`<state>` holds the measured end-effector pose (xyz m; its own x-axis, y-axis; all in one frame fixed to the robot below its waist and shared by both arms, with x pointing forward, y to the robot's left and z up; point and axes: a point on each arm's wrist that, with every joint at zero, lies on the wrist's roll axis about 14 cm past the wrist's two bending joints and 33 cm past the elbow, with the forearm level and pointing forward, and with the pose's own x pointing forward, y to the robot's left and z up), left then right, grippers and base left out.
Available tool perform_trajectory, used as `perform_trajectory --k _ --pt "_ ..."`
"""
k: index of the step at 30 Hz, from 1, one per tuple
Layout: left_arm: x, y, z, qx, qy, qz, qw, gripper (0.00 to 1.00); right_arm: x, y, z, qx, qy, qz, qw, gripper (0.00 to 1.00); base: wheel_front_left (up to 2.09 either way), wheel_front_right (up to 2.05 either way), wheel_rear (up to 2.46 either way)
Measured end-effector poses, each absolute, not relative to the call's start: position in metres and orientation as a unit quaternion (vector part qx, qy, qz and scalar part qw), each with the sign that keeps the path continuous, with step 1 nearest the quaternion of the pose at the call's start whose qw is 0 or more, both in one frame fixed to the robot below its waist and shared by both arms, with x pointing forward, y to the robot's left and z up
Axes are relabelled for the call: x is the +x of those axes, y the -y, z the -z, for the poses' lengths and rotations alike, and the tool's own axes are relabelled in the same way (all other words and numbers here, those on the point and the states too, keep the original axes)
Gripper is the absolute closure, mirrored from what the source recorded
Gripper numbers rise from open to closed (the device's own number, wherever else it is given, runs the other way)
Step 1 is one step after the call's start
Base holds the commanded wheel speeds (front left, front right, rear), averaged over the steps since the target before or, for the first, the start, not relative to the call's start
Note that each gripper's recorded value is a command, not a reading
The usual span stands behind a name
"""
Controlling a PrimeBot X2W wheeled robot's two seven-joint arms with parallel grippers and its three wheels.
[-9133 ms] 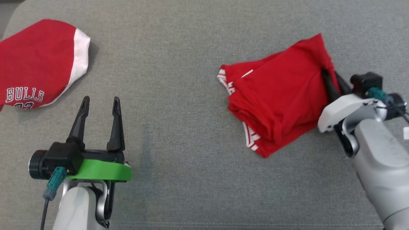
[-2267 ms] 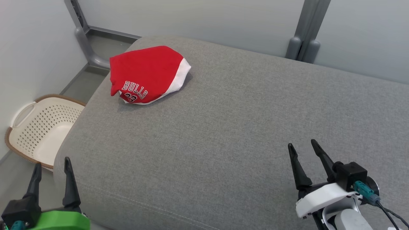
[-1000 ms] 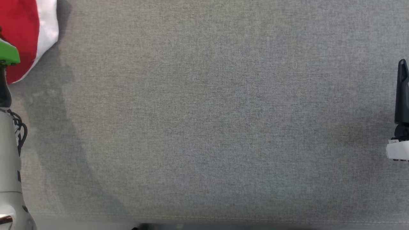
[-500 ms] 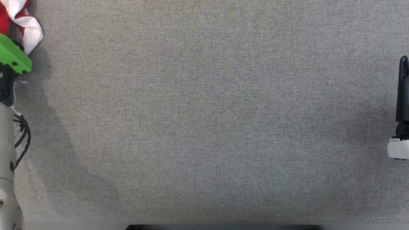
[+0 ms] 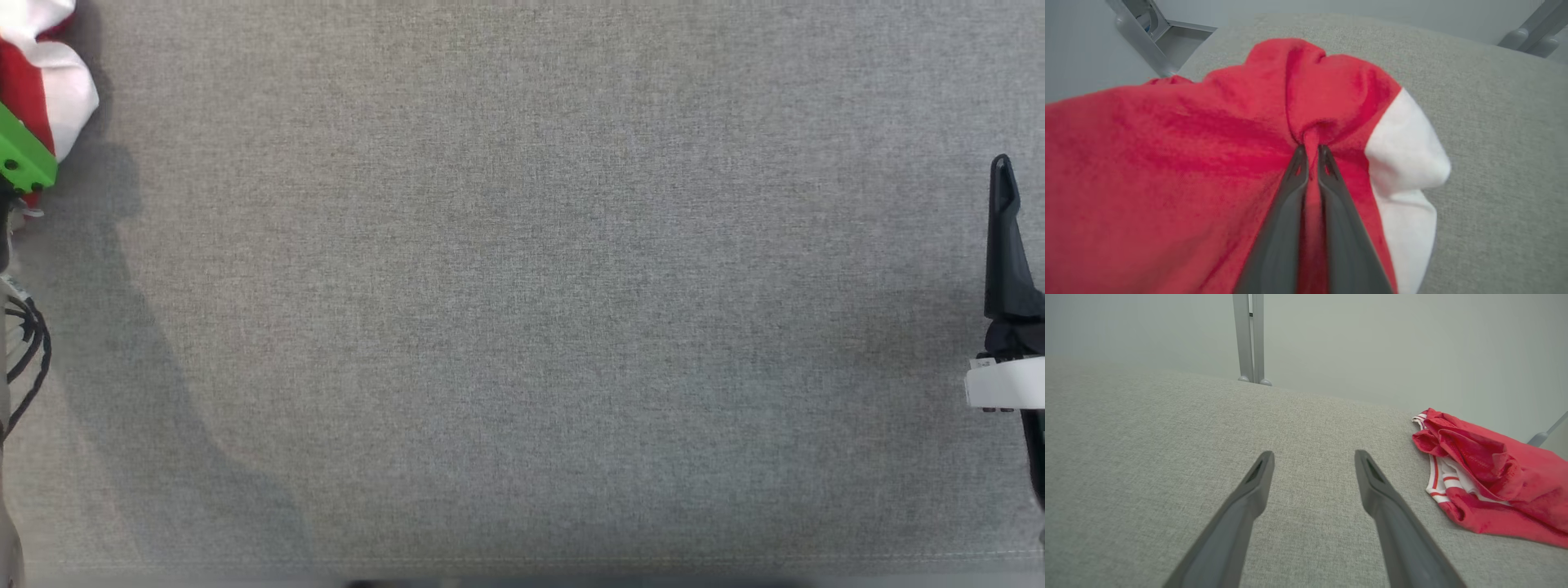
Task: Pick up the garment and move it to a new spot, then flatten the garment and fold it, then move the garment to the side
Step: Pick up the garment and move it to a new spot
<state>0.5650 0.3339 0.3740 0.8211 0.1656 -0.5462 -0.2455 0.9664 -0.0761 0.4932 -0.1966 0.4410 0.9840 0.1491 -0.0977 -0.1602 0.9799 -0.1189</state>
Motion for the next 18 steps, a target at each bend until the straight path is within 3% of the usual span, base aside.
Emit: perform_trajectory --k 10,18 --pt "0.592 -0.332 -0.459 -0.019 -0.149 -0.075 0.986 1.0 0.484 0.185 -0.451 -0.025 -0.022 -0.076 0.997 0.0 0.0 0.0 0.0" --pt "0.628 -0.277 -0.557 0.027 -0.021 0.01 0.999 1.0 0.468 0.189 -0.461 0.002 -0.004 -0.053 0.999 0.0 0.0 0.0 0.0"
